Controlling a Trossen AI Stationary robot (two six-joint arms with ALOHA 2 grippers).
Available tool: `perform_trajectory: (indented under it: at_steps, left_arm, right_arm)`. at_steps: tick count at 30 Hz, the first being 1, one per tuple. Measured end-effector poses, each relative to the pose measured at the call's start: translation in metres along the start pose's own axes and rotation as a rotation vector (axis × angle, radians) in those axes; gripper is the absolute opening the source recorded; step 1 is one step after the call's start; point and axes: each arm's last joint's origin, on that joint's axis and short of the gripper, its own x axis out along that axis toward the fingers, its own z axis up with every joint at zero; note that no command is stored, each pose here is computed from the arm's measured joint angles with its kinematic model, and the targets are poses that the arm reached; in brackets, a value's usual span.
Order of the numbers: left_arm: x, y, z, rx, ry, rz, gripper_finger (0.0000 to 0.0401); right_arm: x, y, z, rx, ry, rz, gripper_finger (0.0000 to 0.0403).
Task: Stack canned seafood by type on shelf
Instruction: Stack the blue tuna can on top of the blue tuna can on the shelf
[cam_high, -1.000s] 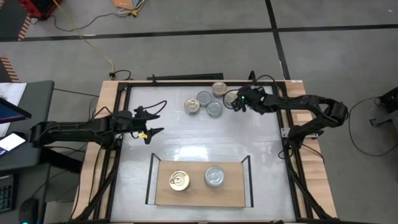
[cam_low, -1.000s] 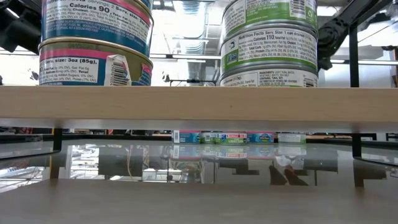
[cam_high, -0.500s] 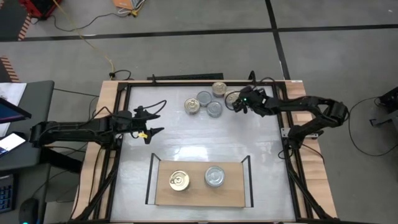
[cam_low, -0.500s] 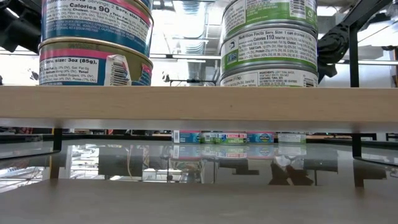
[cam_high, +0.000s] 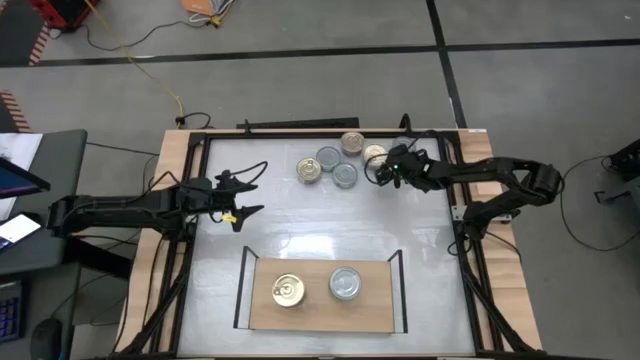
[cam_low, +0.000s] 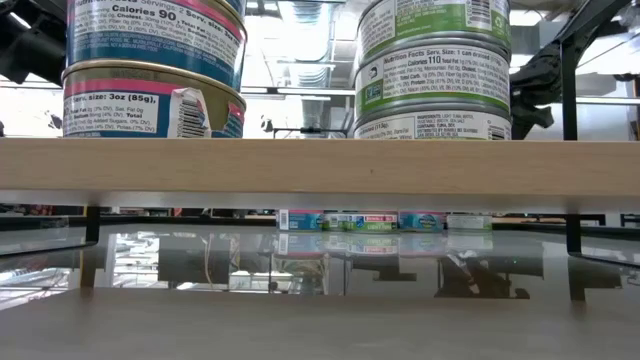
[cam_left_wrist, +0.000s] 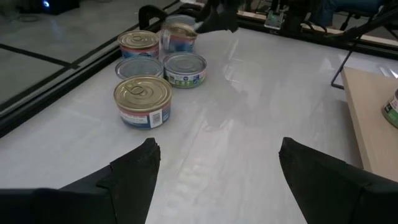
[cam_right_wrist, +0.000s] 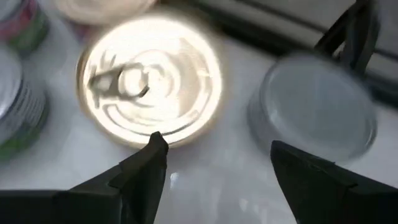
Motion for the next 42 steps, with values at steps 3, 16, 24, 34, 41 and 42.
perform_trajectory:
  at_steps: [3,16,24,34,41,42]
  left_arm:
    - [0.0,0.0,0.0,0.001,-0.001,-0.001,0.0318]
    - [0.0,0.0,0.0,-0.007,-0.001,-0.015,0.0318]
    - [0.0,-0.001,0.001,-0.015,-0.005,-0.029,0.0318]
    - [0.0,-0.002,0.0,-0.016,0.005,-0.062,0.0318]
    - [0.0,-0.002,-0.001,-0.011,0.021,-0.059,0.0318]
    - [0.0,-0.002,-0.002,-0.008,0.024,-0.059,0.0318]
  right_arm:
    - [-0.002,0.001,-0.018,-0.042,0.133,0.006,0.0313]
    - [-0.081,0.012,-0.021,-0.123,0.208,0.044,0.0313]
    - [-0.115,0.001,0.015,-0.184,0.008,0.06,0.0313]
    - [-0.083,-0.02,0.033,-0.141,-0.001,0.177,0.0313]
    - [-0.051,-0.025,0.031,-0.124,0.041,0.241,0.0313]
    - [-0.047,-0.025,0.029,-0.135,0.063,0.244,0.0313]
